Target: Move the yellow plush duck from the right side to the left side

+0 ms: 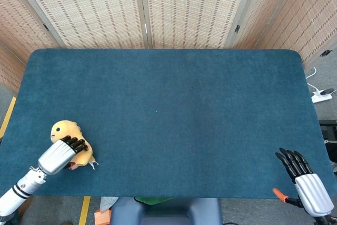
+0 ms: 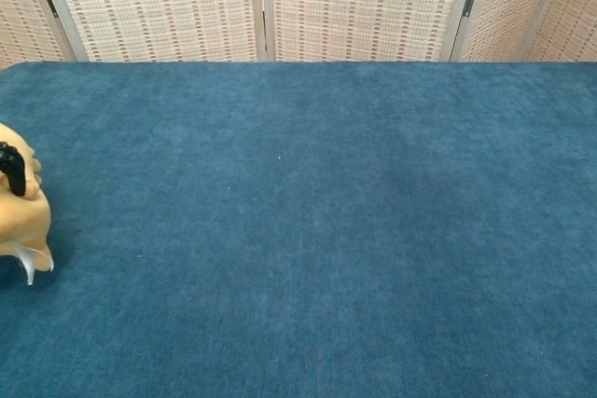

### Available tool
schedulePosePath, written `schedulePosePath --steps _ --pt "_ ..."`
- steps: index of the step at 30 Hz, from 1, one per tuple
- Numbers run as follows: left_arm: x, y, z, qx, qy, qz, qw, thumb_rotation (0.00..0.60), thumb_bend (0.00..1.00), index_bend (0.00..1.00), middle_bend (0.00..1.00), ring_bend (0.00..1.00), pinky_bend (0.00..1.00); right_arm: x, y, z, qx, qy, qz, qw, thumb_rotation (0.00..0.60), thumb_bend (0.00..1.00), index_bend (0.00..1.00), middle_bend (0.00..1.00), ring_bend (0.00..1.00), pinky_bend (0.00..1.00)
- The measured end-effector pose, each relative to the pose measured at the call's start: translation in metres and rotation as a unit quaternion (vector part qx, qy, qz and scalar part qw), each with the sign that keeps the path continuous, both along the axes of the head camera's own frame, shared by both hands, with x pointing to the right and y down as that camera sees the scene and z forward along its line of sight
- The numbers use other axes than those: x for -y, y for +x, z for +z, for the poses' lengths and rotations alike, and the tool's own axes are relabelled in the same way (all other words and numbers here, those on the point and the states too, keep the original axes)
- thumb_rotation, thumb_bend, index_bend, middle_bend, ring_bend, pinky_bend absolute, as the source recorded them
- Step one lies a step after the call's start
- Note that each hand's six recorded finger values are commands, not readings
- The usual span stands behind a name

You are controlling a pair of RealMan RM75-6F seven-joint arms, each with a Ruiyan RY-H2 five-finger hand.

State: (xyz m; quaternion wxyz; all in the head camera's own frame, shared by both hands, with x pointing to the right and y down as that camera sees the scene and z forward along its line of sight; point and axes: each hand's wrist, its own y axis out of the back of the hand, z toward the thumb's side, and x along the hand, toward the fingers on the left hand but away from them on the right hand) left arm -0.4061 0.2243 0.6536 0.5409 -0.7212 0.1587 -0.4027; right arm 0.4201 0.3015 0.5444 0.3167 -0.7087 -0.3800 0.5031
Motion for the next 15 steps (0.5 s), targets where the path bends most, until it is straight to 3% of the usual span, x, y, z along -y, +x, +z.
schedulePosePath --steps 3,9,11,15 --pt "-0.007 -0.016 0.008 0.008 -0.023 -0.006 0.9997 0.600 0.50 0.66 0.74 0.62 0.93 0.000 -0.006 0.001 -0.004 -0.001 -0.003 1.0000 0.600 0.15 0.00 0.00 0.00 0.00" --pt "-0.019 -0.023 0.018 -0.026 -0.074 -0.039 0.9962 0.600 0.35 0.14 0.35 0.33 0.59 0.002 -0.018 0.009 0.000 -0.009 -0.012 0.9999 0.600 0.15 0.00 0.00 0.00 0.00" --pt "-0.020 -0.021 0.018 -0.046 -0.087 -0.055 0.9936 0.600 0.32 0.03 0.22 0.22 0.51 0.002 -0.019 0.009 0.001 -0.009 -0.014 0.9999 0.600 0.15 0.00 0.00 0.00 0.00" --pt "-0.019 -0.014 0.014 -0.083 -0.101 -0.078 0.9883 0.600 0.27 0.00 0.05 0.06 0.39 0.001 -0.020 0.010 0.005 -0.009 -0.016 0.9998 0.600 0.16 0.00 0.00 0.00 0.00"
